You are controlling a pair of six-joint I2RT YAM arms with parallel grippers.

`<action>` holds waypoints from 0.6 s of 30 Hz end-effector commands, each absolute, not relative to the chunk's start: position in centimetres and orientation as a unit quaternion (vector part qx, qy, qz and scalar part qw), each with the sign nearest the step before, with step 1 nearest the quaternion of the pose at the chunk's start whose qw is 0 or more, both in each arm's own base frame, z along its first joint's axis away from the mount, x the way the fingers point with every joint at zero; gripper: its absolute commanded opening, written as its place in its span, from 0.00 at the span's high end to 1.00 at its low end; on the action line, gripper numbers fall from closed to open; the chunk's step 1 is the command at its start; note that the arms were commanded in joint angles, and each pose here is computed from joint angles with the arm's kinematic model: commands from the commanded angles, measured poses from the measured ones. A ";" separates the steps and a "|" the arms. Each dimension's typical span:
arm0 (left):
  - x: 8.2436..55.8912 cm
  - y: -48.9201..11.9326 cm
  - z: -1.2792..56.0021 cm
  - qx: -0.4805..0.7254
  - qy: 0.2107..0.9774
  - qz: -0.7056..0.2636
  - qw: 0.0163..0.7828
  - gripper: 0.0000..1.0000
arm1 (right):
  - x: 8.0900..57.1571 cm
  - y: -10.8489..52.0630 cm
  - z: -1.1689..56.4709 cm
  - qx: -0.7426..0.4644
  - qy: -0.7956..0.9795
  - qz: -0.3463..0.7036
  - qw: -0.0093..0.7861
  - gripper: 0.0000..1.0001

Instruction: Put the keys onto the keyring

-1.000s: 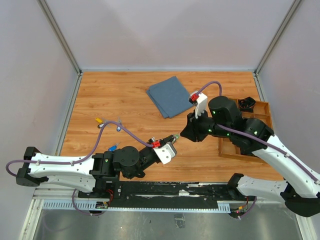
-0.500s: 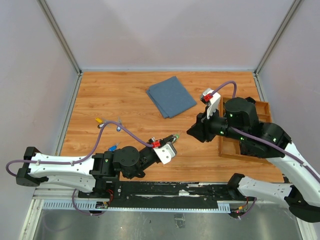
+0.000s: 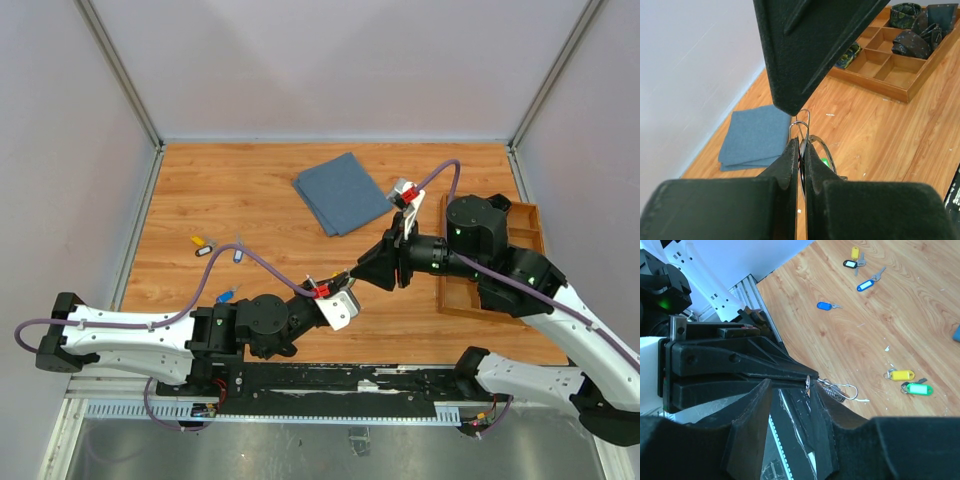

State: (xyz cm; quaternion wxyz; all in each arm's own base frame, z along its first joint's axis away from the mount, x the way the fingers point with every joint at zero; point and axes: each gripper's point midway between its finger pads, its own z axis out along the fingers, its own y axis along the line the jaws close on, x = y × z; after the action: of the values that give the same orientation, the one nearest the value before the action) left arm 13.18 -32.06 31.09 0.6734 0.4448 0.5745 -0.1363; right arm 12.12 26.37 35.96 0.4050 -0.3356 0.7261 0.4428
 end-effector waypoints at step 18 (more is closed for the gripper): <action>13.3 -31.9 32.6 0.432 0.568 -0.144 0.685 1.00 | 12.8 27.0 33.3 -0.332 0.765 0.414 0.365 0.68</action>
State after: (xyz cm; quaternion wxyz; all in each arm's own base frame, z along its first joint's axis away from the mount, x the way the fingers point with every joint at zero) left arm 13.19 -32.06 31.01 0.6728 0.4475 0.5737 -0.1341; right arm 12.62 27.35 33.54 0.3608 -0.3310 0.7576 0.4317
